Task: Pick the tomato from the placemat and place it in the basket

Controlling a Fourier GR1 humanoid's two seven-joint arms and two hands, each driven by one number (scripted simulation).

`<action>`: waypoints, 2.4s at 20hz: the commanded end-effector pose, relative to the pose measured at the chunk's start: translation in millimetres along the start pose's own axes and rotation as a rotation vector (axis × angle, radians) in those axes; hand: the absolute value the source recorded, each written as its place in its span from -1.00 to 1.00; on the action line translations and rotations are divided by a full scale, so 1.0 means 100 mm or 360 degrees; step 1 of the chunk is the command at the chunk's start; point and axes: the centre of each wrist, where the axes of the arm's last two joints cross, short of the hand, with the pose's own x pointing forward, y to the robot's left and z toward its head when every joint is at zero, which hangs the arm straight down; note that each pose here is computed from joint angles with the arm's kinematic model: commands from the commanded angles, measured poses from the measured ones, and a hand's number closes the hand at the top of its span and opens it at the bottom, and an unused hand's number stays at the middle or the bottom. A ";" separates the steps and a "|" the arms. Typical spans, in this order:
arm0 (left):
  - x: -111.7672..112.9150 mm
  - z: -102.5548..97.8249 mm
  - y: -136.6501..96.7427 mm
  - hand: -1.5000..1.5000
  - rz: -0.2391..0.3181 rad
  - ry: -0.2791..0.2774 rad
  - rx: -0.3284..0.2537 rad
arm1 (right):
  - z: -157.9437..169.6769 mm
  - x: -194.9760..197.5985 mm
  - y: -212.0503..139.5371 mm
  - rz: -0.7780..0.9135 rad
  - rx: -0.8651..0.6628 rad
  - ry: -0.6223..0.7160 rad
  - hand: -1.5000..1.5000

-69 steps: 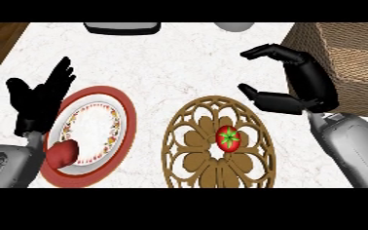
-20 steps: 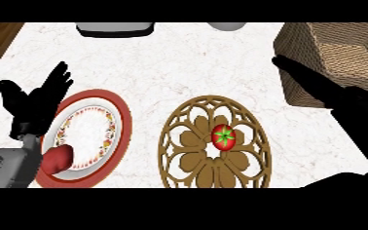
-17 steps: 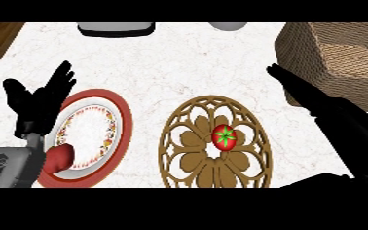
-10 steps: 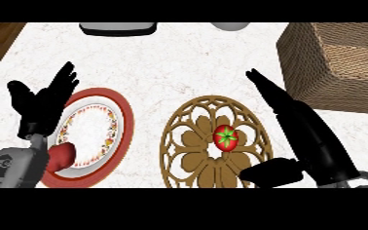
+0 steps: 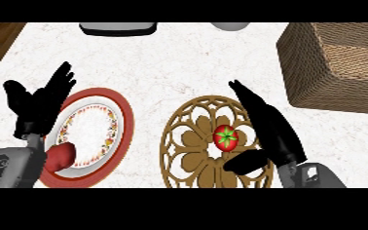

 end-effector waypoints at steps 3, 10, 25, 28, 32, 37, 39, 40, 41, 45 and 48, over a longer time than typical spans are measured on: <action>-0.05 -0.01 -0.01 0.00 0.0004 0.0004 0.0006 | -0.05 -0.05 0.00 0.0081 0.0095 0.0060 -1.00; -0.02 0.07 0.16 0.00 0.0005 0.0028 -0.0003 | -0.10 -0.13 -0.07 0.0086 0.0085 0.0034 -1.00; 0.05 -0.09 -0.10 0.00 0.0019 0.0033 -0.0001 | 0.05 -0.29 0.42 0.0108 0.0144 -0.0054 -1.00; 0.11 0.13 0.01 0.00 0.0029 -0.0008 0.0001 | -0.08 -0.33 0.30 0.0146 0.0145 0.0012 -1.00; 0.19 0.19 -0.18 0.00 0.0032 -0.0008 0.0008 | -0.08 -0.39 0.43 0.0170 0.0130 0.0038 -1.00; 0.02 0.04 -0.08 0.00 0.0003 -0.0008 -0.0021 | -0.13 -0.28 0.62 0.0416 0.0279 -0.0022 1.00; -0.03 -0.06 0.08 0.00 0.0022 -0.0008 0.0005 | -0.27 -0.35 0.58 0.0352 0.0251 -0.0030 1.00; 0.02 0.14 -0.02 0.00 0.0003 -0.0001 -0.0010 | -0.18 -0.37 0.44 0.0364 0.0228 -0.0027 1.00; -0.02 -0.05 -0.11 0.00 0.0005 0.0002 -0.0009 | -0.27 -0.24 0.65 0.0353 0.0242 -0.0035 1.00; 0.04 0.09 0.01 0.00 -0.0003 -0.0004 0.0032 | -0.18 -0.12 0.83 0.0418 0.0270 -0.0039 1.00; 0.10 0.06 0.07 0.00 -0.0012 0.0015 -0.0022 | -0.20 -0.37 0.76 0.0414 0.0259 -0.0041 1.00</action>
